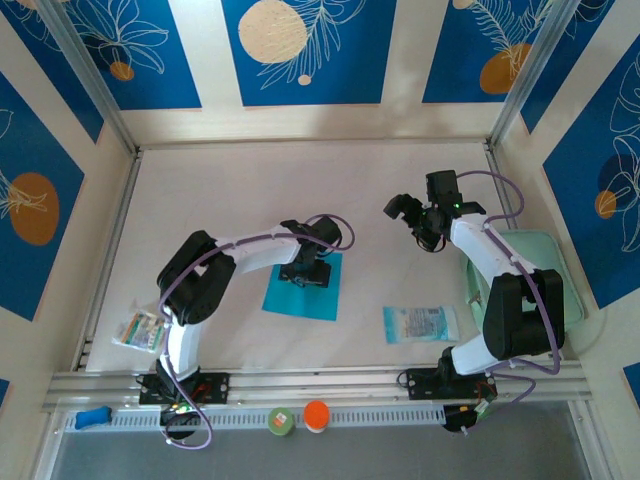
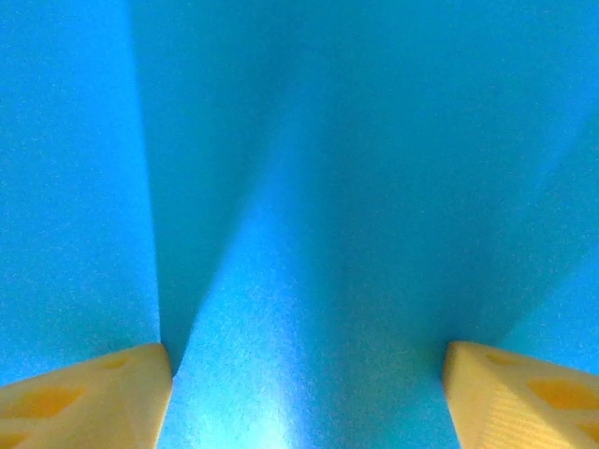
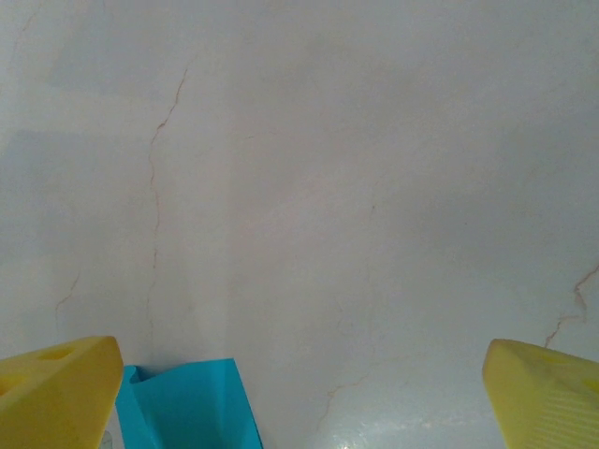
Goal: Fold a paper plane with a square sheet of paper (pick it up from the middle)
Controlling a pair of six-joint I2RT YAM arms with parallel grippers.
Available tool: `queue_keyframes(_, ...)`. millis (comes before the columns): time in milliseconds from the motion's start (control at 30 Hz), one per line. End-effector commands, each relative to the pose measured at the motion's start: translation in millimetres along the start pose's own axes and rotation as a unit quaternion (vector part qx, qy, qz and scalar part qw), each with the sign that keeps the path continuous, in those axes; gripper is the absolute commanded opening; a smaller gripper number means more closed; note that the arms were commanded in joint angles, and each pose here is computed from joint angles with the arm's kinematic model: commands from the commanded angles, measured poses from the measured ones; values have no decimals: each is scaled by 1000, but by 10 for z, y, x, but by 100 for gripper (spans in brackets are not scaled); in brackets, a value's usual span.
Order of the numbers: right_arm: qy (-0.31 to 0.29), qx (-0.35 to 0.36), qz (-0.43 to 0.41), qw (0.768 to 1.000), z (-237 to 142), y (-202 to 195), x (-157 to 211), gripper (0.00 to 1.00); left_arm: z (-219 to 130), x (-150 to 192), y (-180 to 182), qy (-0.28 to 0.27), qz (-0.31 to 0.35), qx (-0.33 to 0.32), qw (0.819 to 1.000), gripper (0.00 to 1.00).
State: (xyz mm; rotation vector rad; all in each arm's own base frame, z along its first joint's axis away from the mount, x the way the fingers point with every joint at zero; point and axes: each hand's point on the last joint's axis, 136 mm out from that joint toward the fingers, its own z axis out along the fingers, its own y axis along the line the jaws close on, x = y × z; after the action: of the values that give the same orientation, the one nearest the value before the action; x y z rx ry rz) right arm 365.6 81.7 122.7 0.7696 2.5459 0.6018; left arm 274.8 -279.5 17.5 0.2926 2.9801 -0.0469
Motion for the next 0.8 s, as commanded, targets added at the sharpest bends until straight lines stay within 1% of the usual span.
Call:
queue_keyframes(0,2,-9,3,1000,-4,58,0,99,151,180,174,31,-5,-31,999,68)
queue_keyframes(100,-2,-5,5,1000,-14,49,-11,99,29,124,149,16,-11,-19,1000,52)
queue_keyframes(200,-6,-3,7,1000,-33,37,-24,99,-98,97,55,2,-17,17,1000,37)
queue_keyframes(267,-7,-4,6,1000,-29,42,-25,99,-209,60,-34,-9,-16,46,999,30)
queue_keyframes(333,-7,-5,7,1000,-21,41,-24,99,-370,-8,-163,-23,-12,90,996,24)
queue_keyframes(367,-7,-5,7,1000,-19,39,-25,99,-439,-35,-227,-29,-12,114,993,22)
queue_keyframes(433,-11,-6,6,1000,-15,30,-28,100,-602,-113,-420,-36,-18,192,981,21)
queue_keyframes(500,-15,-7,7,1000,-18,25,-32,100,-747,-185,-590,-37,-32,269,962,19)
queue_keyframes(567,-17,-12,6,1000,-21,35,-34,100,-849,-257,-708,-44,-46,332,941,18)
queue_keyframes(633,-17,-19,5,1000,-25,59,-27,100,-886,-343,-758,-50,-64,376,923,18)
queue_keyframes(700,-15,-25,3,1000,-23,81,-18,100,-848,-413,-752,-54,-77,394,914,18)
queue_keyframes(767,-11,-32,0,999,-21,108,0,100,-781,-463,-721,-50,-93,402,909,18)
